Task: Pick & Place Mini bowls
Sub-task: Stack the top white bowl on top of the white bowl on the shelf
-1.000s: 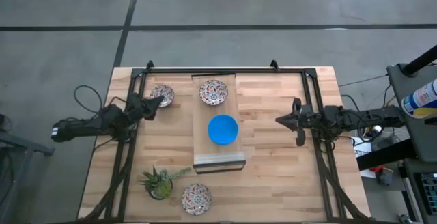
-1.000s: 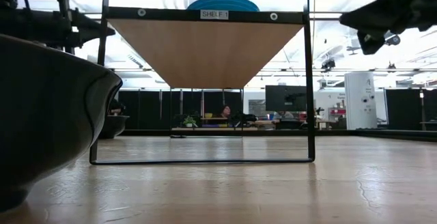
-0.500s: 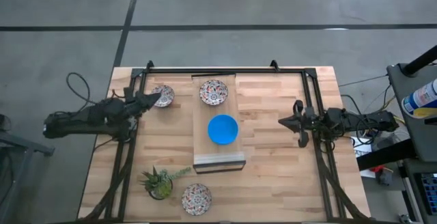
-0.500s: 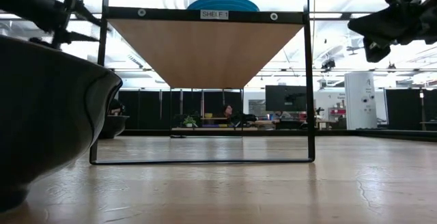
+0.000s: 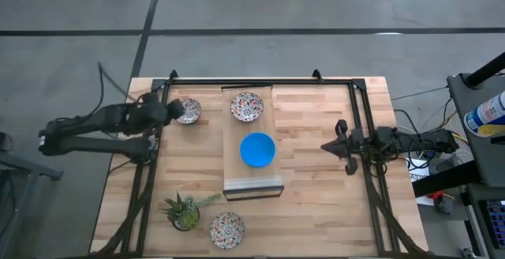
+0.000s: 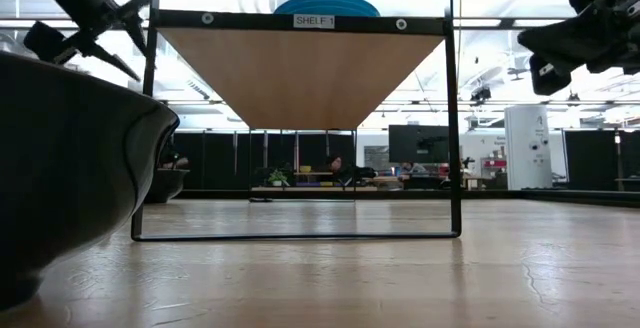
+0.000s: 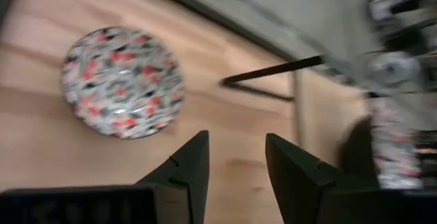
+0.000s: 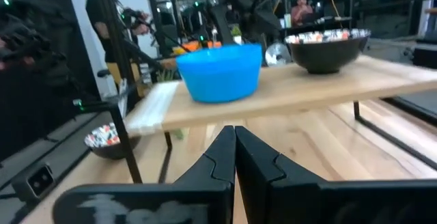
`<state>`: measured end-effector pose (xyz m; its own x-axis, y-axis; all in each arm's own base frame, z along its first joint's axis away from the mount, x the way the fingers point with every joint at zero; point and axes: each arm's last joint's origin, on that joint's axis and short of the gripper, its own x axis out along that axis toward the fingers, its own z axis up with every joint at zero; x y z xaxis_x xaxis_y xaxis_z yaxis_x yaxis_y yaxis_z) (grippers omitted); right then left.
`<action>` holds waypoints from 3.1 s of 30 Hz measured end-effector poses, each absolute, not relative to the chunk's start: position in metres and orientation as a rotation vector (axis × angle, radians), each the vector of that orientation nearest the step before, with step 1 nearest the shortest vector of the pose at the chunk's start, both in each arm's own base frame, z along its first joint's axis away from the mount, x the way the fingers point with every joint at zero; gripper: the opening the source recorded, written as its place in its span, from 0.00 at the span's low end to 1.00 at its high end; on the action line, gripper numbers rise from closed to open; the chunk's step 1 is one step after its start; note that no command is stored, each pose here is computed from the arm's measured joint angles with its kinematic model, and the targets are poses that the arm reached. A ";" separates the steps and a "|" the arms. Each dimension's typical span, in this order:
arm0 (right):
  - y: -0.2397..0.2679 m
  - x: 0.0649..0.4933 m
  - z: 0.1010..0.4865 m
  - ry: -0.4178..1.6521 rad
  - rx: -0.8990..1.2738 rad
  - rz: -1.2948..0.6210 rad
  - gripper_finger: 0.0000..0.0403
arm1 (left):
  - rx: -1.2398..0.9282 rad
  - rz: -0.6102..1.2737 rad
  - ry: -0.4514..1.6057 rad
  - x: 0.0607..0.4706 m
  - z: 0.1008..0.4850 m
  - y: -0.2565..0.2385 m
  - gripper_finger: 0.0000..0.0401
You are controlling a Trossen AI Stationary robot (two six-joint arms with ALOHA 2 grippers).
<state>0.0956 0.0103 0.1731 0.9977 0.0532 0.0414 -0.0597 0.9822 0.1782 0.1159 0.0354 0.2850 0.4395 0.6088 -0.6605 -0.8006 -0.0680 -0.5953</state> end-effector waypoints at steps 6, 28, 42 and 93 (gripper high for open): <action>0.010 0.096 0.169 0.006 0.179 0.053 0.02 | -1.217 1.315 0.342 0.127 0.283 0.059 0.34; 0.011 0.097 0.168 0.021 0.178 0.051 0.02 | -1.317 1.444 0.833 0.105 0.235 0.165 0.34; 0.011 0.097 0.168 0.021 0.178 0.051 0.02 | -1.283 1.467 1.021 0.112 0.202 0.188 0.34; 0.011 0.097 0.168 0.020 0.178 0.051 0.02 | -1.328 1.079 0.554 0.094 0.279 0.145 0.00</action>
<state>0.0975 0.0105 0.1684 0.9985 0.0520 -0.0158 -0.0484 0.9830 0.1773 0.0937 0.1455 0.2795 0.4427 0.3059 -0.8429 -0.8631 -0.1095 -0.4930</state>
